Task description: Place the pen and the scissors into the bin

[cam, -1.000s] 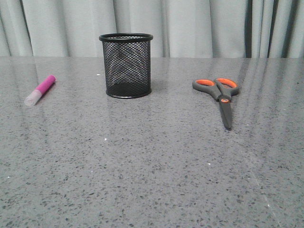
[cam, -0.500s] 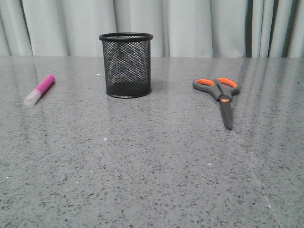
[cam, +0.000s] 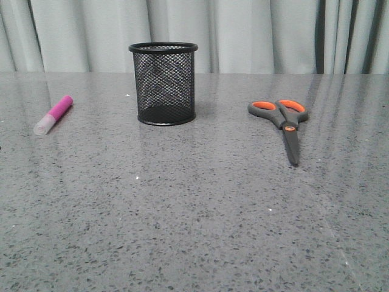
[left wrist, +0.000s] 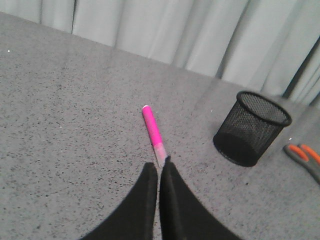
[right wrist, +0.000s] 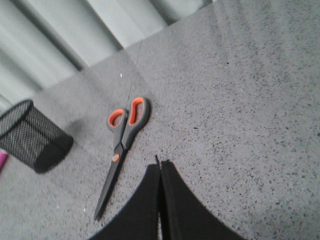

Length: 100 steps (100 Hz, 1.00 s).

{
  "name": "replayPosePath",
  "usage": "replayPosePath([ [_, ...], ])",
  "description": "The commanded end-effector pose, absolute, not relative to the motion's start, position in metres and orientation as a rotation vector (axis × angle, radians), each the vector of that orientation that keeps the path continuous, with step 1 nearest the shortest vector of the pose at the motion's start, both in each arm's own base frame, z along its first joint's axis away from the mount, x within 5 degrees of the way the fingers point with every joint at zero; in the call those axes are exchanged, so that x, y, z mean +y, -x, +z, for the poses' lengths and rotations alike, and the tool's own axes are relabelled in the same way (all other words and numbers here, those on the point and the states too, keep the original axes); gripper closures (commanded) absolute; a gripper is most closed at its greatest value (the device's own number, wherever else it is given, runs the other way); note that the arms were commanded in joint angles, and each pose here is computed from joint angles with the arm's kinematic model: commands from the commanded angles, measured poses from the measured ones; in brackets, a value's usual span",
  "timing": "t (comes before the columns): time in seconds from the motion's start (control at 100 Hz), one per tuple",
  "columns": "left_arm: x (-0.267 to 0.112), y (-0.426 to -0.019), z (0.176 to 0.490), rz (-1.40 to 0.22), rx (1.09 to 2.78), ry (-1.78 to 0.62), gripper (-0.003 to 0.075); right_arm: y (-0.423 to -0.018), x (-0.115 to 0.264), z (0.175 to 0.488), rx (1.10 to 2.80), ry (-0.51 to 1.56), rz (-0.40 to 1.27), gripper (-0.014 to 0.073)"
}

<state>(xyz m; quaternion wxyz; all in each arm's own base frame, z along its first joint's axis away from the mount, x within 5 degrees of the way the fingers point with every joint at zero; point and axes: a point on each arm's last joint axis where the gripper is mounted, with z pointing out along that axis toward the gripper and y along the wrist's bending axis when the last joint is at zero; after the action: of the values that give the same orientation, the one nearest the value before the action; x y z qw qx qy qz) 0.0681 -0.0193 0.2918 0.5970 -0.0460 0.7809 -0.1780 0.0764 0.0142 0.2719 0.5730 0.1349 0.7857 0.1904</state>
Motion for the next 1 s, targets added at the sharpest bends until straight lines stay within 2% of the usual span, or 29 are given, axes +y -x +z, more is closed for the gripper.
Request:
replayPosePath([
  [0.0,-0.019,-0.078,0.321,-0.34,1.816,0.036,0.0742,-0.087,0.013,0.297,1.857,-0.246,0.396,0.0662],
  [0.26,-0.023,-0.097,0.349,-0.321,1.916,-0.039,0.0742,-0.112,0.021,0.324,2.029,-0.101,0.432,0.0662],
  [0.51,-0.024,-0.108,0.352,-0.33,1.941,-0.03,0.0741,-0.133,0.022,0.334,2.113,-0.039,0.433,0.0657],
  [0.58,-0.024,-0.111,0.351,-0.333,1.951,-0.029,0.0741,-0.135,0.023,0.335,2.11,-0.022,0.439,0.0616],
  [0.65,-0.024,-0.113,0.35,-0.335,1.961,-0.027,0.0731,-0.135,0.024,0.336,2.104,-0.023,0.448,0.0525],
  [0.74,-0.025,-0.117,0.347,-0.342,1.98,-0.027,0.0641,-0.136,0.024,0.336,2.098,-0.028,0.451,0.0361],
  [0.82,-0.028,-0.12,0.346,-0.364,1.986,-0.055,0.0485,-0.136,0.024,0.336,2.094,-0.029,0.449,0.0167],
  [0.86,-0.029,-0.122,0.346,-0.378,1.988,-0.066,0.0412,-0.136,0.024,0.337,2.093,-0.03,0.451,0.013],
  [0.92,-0.032,-0.125,0.346,-0.42,1.989,-0.065,0.0313,-0.136,0.024,0.337,2.092,-0.031,0.45,0.0126],
  [0.99,-0.035,-0.128,0.345,-0.452,1.99,-0.079,0.0293,-0.136,0.023,0.337,2.087,-0.034,0.45,0.0132],
])
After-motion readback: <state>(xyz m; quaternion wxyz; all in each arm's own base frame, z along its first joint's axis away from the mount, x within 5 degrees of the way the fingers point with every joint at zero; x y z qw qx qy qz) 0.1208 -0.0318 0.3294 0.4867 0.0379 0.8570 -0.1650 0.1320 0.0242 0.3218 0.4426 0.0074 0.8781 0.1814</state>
